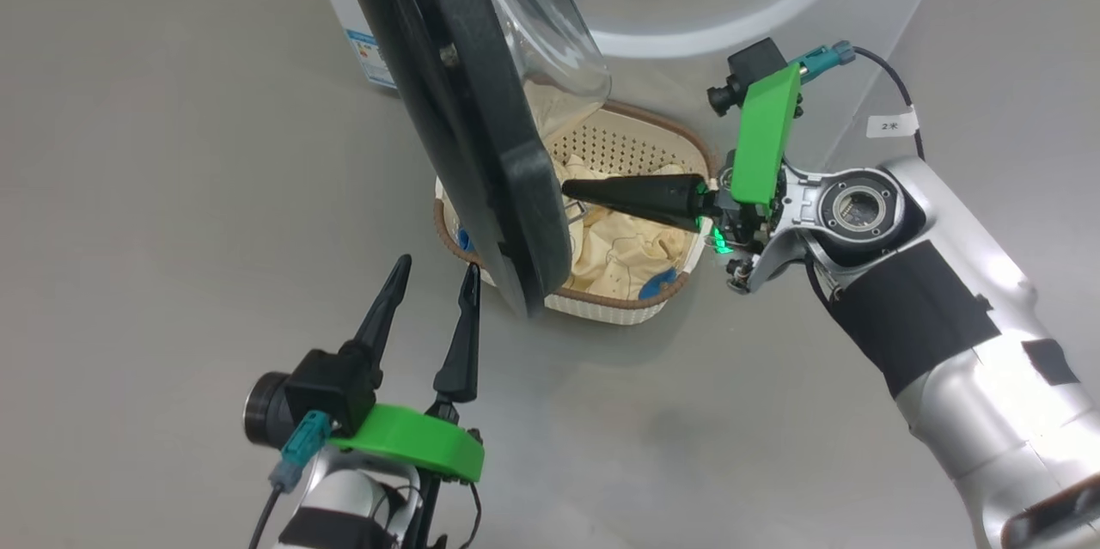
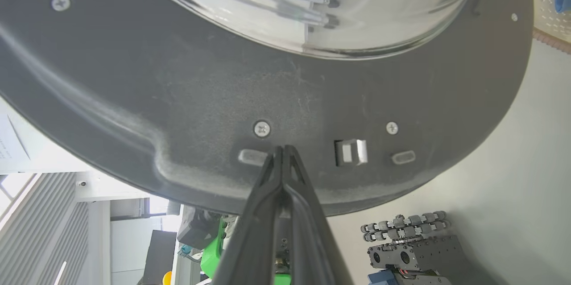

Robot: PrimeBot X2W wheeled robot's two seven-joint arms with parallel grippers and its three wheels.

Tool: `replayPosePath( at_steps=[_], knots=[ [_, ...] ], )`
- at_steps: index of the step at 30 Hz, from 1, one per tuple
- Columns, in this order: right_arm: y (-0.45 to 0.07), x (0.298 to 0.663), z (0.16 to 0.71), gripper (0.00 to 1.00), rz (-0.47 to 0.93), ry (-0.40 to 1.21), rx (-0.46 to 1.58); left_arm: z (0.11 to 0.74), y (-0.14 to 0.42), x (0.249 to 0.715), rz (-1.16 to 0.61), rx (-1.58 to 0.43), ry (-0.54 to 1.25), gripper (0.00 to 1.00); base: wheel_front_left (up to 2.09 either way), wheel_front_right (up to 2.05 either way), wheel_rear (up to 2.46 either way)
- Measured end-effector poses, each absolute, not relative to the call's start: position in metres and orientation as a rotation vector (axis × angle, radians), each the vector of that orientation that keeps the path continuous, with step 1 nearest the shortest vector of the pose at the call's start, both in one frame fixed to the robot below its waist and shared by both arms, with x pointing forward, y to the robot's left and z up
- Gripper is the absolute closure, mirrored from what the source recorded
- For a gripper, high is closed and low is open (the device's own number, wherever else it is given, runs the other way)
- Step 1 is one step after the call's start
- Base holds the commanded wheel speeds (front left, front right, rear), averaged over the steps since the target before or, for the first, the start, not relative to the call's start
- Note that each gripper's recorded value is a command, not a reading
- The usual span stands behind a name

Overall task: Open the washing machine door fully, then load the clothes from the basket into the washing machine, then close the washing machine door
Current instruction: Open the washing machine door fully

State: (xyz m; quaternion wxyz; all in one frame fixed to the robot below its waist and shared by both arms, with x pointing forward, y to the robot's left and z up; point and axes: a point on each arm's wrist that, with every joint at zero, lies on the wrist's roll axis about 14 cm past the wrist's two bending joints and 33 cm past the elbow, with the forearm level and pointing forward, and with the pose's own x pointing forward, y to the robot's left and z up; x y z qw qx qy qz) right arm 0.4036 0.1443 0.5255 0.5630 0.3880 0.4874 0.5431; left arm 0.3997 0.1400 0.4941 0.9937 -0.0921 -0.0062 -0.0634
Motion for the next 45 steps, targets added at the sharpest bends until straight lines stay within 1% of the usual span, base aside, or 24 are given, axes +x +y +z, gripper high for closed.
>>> replayPosePath(
  at_steps=[4, 6, 11, 13, 14, 19, 21, 25, 30, 35, 40, 45],
  knots=[
    [0.126, 0.411, 0.526, 1.0, 1.212, 1.056, 0.888, 0.495, 0.137, 0.393, -0.131, -0.185, -0.014, 0.0, 0.0, 0.0, 0.0],
    [0.111, 0.415, 0.524, 1.0, 1.163, 0.983, 0.829, 0.495, 0.137, 0.39, -0.131, -0.19, -0.015, 0.0, 0.0, 0.0, 0.0],
    [0.065, 0.433, 0.525, 1.0, 1.005, 0.643, 0.539, 0.503, 0.136, 0.388, -0.137, -0.178, -0.041, 0.0, 0.0, 0.0, 0.0],
    [0.048, 0.433, 0.521, 1.0, 0.95, 0.557, 0.478, 0.508, 0.137, 0.389, -0.141, -0.173, -0.057, 0.0, 0.0, 0.0, 0.0],
    [0.048, 0.433, 0.521, 1.0, 0.95, 0.557, 0.478, 0.508, 0.137, 0.389, -0.141, -0.173, -0.057, 0.0, 0.0, 0.0, 0.0],
    [0.012, 0.418, 0.51, 1.0, 0.833, 0.394, 0.404, 0.518, 0.138, 0.391, -0.149, -0.153, -0.09, 0.0, 0.0, 0.0, 0.0],
    [-0.008, 0.42, 0.511, 1.0, 0.773, 0.306, 0.343, 0.517, 0.138, 0.389, -0.149, -0.152, -0.088, 0.0, 0.0, 0.0, 0.0],
    [-0.043, 0.419, 0.514, 1.0, 0.664, 0.182, 0.273, 0.516, 0.138, 0.386, -0.151, -0.155, -0.087, 0.0, 0.0, 0.0, 0.0],
    [-0.079, 0.41, 0.516, 1.0, 0.542, 0.066, 0.204, 0.515, 0.138, 0.384, -0.153, -0.156, -0.089, 0.0, 0.0, 0.0, 0.0],
    [-0.103, 0.399, 0.522, 1.0, 0.423, -0.027, 0.204, 0.515, 0.137, 0.383, -0.162, -0.153, -0.09, 0.0, 0.0, 0.0, 0.0],
    [-0.122, 0.384, 0.514, 1.0, 0.349, -0.043, 0.12, 0.515, 0.14, 0.383, -0.151, -0.155, -0.091, 0.0, 0.0, 0.0, 0.0],
    [-0.128, 0.378, 0.512, 0.99, 0.301, -0.052, 0.095, 0.517, 0.141, 0.385, -0.15, -0.155, -0.098, 0.0, 0.0, 0.0, 0.0]
  ],
)
